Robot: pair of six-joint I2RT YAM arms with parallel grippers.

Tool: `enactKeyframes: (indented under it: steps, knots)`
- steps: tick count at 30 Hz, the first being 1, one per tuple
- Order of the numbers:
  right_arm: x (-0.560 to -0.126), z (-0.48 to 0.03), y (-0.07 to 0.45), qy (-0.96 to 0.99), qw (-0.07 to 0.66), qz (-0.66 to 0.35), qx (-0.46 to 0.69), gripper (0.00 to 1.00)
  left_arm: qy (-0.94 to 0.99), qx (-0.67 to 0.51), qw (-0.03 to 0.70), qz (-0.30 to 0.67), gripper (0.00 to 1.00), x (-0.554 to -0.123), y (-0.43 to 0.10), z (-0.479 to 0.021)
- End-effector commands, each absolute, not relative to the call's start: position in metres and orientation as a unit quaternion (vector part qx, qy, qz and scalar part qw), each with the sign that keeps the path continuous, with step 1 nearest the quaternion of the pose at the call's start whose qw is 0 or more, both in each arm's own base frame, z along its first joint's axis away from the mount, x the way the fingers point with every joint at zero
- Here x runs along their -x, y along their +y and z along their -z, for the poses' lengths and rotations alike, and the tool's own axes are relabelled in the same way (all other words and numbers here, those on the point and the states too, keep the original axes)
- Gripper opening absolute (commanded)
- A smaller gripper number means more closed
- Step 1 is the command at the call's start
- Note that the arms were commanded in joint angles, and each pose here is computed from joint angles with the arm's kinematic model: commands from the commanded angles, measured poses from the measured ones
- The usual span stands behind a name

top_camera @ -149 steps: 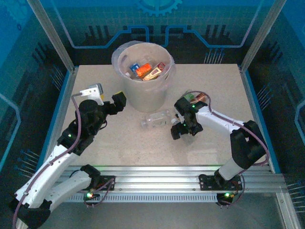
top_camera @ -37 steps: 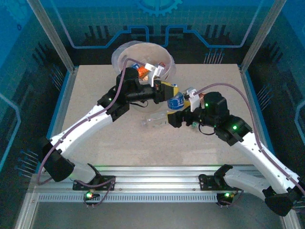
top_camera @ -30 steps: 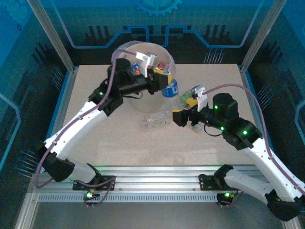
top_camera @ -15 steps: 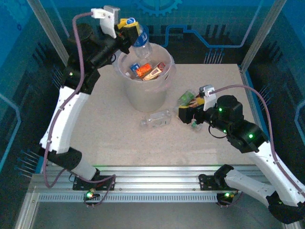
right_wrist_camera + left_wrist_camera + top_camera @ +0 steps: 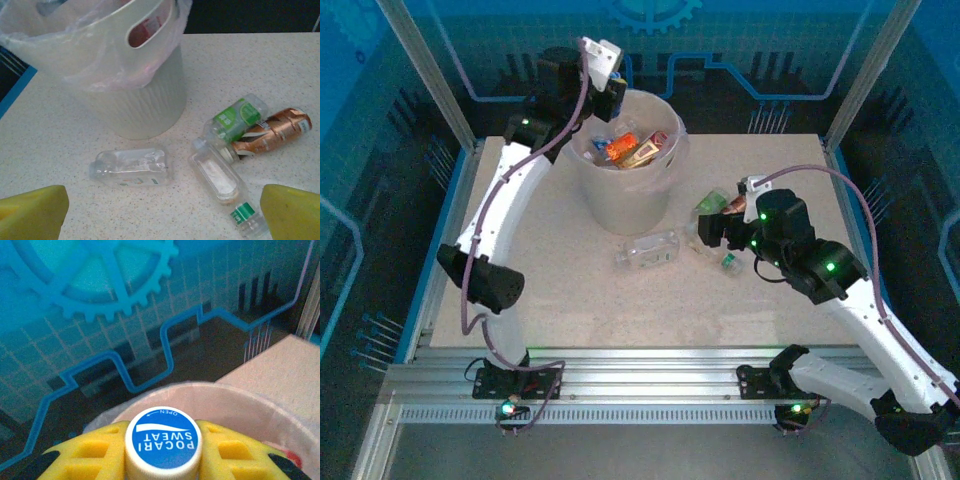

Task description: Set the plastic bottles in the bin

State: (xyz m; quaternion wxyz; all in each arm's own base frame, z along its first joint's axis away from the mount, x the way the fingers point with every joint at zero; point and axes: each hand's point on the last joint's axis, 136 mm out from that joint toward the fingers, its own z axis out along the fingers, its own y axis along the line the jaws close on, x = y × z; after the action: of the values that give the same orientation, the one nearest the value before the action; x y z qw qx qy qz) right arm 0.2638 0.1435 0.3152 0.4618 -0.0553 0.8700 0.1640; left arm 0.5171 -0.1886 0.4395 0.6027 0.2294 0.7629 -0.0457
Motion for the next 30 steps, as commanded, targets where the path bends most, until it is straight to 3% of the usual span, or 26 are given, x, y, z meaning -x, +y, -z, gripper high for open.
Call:
enactKeyframes:
  steps: [1, 20, 30]
  knots:
    - [-0.265, -0.317, 0.132, 0.873, 0.461, -0.158, 0.024, 1.00, 0.770, -0.247, 0.588, 0.002, 0.00, -0.524, -0.179, -0.430]
    - [-0.266, -0.303, 0.120, 0.882, 0.444, -0.156, -0.008, 1.00, 0.826, -0.332, 0.442, -0.108, 0.02, -0.558, -0.202, -0.296]
    - [-0.265, -0.301, 0.121, 0.884, 0.440, -0.160, 0.000, 1.00, 0.811, -0.317, 0.482, -0.100, 0.71, -0.564, -0.221, -0.319]
